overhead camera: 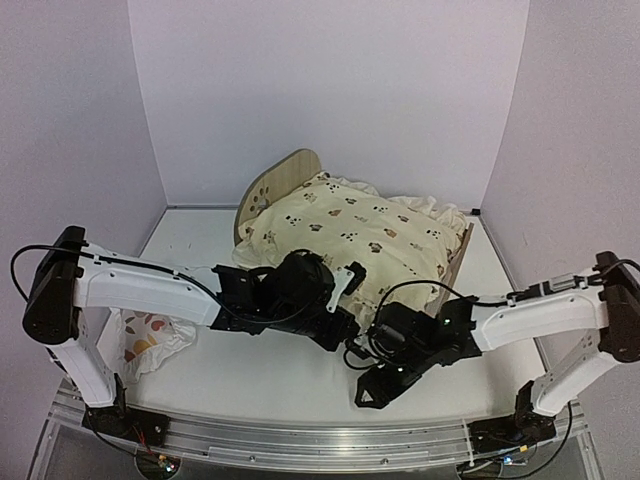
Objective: Set up the pet bed
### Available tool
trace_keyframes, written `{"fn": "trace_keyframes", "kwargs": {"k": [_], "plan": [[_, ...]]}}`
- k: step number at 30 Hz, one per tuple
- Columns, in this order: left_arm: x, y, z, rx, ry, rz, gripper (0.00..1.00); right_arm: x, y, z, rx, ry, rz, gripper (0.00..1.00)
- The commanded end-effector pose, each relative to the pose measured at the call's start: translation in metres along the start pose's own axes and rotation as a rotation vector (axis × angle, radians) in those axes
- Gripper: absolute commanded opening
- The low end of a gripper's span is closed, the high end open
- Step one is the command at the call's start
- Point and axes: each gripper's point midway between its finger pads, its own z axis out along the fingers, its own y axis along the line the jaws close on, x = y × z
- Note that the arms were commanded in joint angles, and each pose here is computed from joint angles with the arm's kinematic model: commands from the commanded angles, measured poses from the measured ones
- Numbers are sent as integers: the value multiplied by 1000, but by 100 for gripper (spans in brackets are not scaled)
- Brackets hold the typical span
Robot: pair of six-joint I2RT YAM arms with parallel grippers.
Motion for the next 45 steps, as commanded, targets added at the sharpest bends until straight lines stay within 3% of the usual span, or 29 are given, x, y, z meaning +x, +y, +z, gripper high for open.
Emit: {"fn": "trace_keyframes", "kwargs": {"k": [1, 4, 8, 19, 29, 39, 42, 45], "plan": [[14, -24, 7, 48, 43, -11, 0, -26, 18, -73, -72, -240, -19, 64], [18, -34, 17, 69, 49, -28, 0, -23, 3, -109, -23, -353, 7, 70], [27, -38, 32, 68, 72, -60, 0, -13, -26, -137, 65, -455, 66, 72], [70, -32, 53, 74, 153, -135, 0, 30, -51, -163, 20, -545, 153, 71], [69, -74, 69, 172, 153, -103, 0, 23, -69, -153, 189, -485, 180, 70], [70, -63, 85, 97, 136, -88, 0, 24, -73, -137, 225, -431, 201, 68], [68, -64, 88, 99, 130, -84, 6, 22, -71, -133, 216, -426, 199, 67], [66, -65, 86, 100, 132, -71, 22, 22, -71, -126, 220, -409, 199, 67]]}}
